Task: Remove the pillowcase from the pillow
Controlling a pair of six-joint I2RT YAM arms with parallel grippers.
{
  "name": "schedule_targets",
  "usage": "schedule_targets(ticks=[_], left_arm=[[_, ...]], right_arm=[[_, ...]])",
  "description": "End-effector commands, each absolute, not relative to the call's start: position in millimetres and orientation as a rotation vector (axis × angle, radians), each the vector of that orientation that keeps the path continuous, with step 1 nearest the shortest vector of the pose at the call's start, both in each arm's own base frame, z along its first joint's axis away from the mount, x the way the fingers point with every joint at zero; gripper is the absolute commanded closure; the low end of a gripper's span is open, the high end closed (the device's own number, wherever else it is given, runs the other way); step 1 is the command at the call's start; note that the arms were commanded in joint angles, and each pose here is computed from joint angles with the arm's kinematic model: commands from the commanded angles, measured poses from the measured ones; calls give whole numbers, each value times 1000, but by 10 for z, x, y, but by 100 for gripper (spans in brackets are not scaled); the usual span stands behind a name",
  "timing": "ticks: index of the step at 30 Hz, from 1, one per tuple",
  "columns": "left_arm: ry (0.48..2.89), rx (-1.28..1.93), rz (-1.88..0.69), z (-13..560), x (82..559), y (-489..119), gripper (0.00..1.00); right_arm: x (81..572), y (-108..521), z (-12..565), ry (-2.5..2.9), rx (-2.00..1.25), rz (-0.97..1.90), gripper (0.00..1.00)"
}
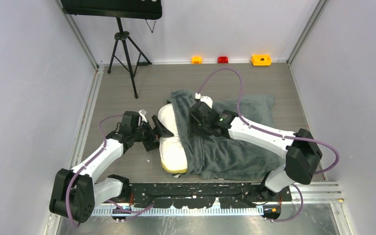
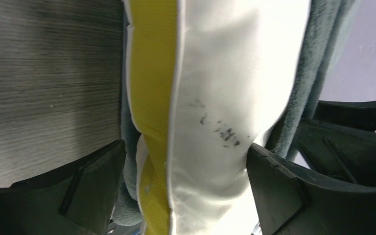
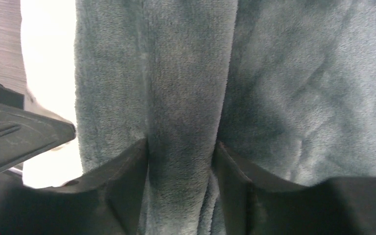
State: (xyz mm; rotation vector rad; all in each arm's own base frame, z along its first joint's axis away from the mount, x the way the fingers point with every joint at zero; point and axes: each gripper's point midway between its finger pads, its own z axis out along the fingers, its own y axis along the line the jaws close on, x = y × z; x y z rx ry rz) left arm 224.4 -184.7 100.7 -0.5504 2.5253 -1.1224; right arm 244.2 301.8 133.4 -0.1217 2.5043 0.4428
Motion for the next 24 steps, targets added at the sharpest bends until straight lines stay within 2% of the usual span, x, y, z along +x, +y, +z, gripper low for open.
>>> schedule_targets(ticks=[1, 4, 6, 9, 11, 13, 17, 18, 21, 24], left_arm=[[2530, -549, -1187, 865, 2114, -1885, 2], [2427, -485, -1390, 998, 2180, -2089, 0], [2416, -443, -1431, 1065, 2220, -2180, 0], [2412, -400, -1448, 1129, 2281, -2273, 3], [2392, -387, -1479, 1182, 2325, -2319, 19], [2368, -365, -1483, 1247, 2373, -2325, 48], [2349, -364, -1378, 1405, 2531, -2128, 95], [2353, -383, -1352, 1449, 2567, -2029, 100], [2318, -443, -1329, 1649, 2724, -1688, 100], [2237, -567, -1322, 1869, 2895, -1194, 100]], right_arm=[[2498, 3014, 1376, 2464, -41, 495, 53], [2481, 3000, 1366, 2464, -36, 513, 67], [2467, 3010, 1361, 2469, -47, 519, 73], [2461, 3014, 1365, 2470, -53, 526, 88], [2470, 2982, 1379, 2462, -44, 517, 92], [2494, 2896, 1407, 2448, -18, 488, 92], [2559, 2528, 1418, 2444, 48, 356, 93], [2583, 2392, 1420, 2443, 69, 301, 96], [2667, 1937, 1445, 2425, 167, 147, 100], [2755, 1512, 1499, 2407, 326, 133, 100]])
